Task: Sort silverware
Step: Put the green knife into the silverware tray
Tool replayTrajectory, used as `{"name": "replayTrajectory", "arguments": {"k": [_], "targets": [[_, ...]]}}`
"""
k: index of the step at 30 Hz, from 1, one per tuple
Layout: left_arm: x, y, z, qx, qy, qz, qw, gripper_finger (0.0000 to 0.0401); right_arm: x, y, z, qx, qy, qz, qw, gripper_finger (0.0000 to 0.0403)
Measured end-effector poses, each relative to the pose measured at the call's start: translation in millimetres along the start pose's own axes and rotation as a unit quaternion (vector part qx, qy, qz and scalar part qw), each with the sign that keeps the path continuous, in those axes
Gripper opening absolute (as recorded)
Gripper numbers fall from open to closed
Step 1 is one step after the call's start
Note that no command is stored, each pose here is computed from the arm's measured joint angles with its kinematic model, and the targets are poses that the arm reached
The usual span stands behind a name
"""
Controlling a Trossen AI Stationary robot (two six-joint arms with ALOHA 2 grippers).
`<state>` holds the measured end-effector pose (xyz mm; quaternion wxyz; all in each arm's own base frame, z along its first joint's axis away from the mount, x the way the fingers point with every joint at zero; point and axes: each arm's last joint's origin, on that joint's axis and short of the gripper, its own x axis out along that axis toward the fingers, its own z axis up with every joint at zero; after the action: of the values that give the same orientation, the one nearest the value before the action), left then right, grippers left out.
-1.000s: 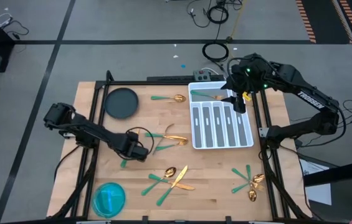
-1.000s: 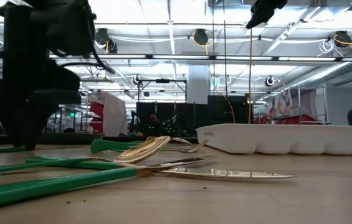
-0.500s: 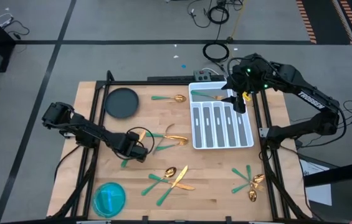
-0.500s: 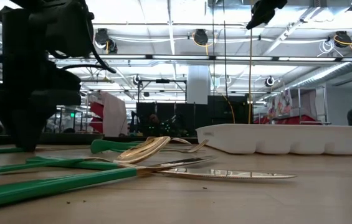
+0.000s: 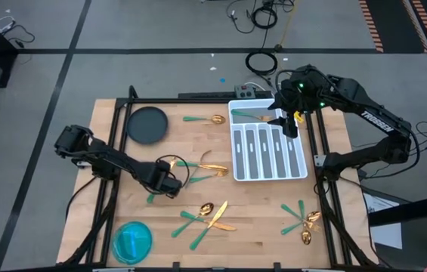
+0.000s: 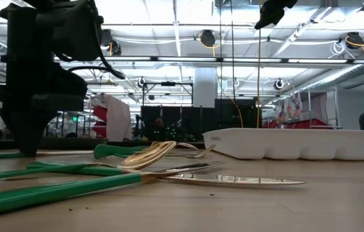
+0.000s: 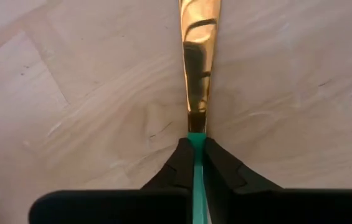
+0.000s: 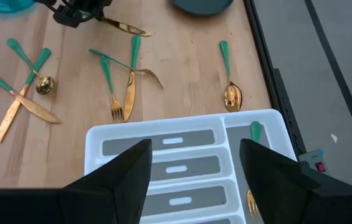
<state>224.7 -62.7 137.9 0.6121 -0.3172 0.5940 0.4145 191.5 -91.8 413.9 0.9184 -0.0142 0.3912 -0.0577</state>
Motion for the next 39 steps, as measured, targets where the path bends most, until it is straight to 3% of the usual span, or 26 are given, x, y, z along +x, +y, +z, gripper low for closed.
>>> {"name": "replayTrajectory", "arguments": {"k": [13, 20, 23, 27, 29, 31, 34, 39], "targets": [[-13, -2, 3, -0.039, -0.025, -0.011, 0.999, 0.0001, 0, 0, 0, -0.008, 0.0, 0.0, 1.0, 0.0238], [-47, 13, 12, -0.006, -0.043, 0.076, 0.996, 0.004, 15, -5, 4, -0.024, 0.013, 0.002, 1.0, 0.0244], [-86, 19, 19, -0.012, -0.139, 0.02, 0.99, 0.0056, 42, -12, 9, -0.02, 0.04, 0.018, 0.999, 0.0251], [-140, 48, 12, -0.032, -0.28, -0.086, 0.956, 0.006, 79, -19, 18, -0.019, 0.035, 0.065, 0.997, 0.0253], [-159, 68, 7, -0.046, -0.317, -0.145, 0.936, 0.0061, 102, -18, 22, -0.037, 0.038, 0.078, 0.996, 0.0253], [-171, 87, 2, -0.048, -0.316, -0.188, 0.929, 0.0061, 127, -15, 25, -0.054, 0.052, 0.094, 0.993, 0.0253], [-171, 109, -3, -0.041, -0.273, -0.185, 0.943, 0.0061, 156, -6, 26, -0.055, 0.064, 0.132, 0.988, 0.0253], [-134, 122, -10, -0.081, -0.211, -0.066, 0.972, 0.005, 179, 14, 27, -0.036, 0.074, 0.208, 0.975, 0.0253]]}}
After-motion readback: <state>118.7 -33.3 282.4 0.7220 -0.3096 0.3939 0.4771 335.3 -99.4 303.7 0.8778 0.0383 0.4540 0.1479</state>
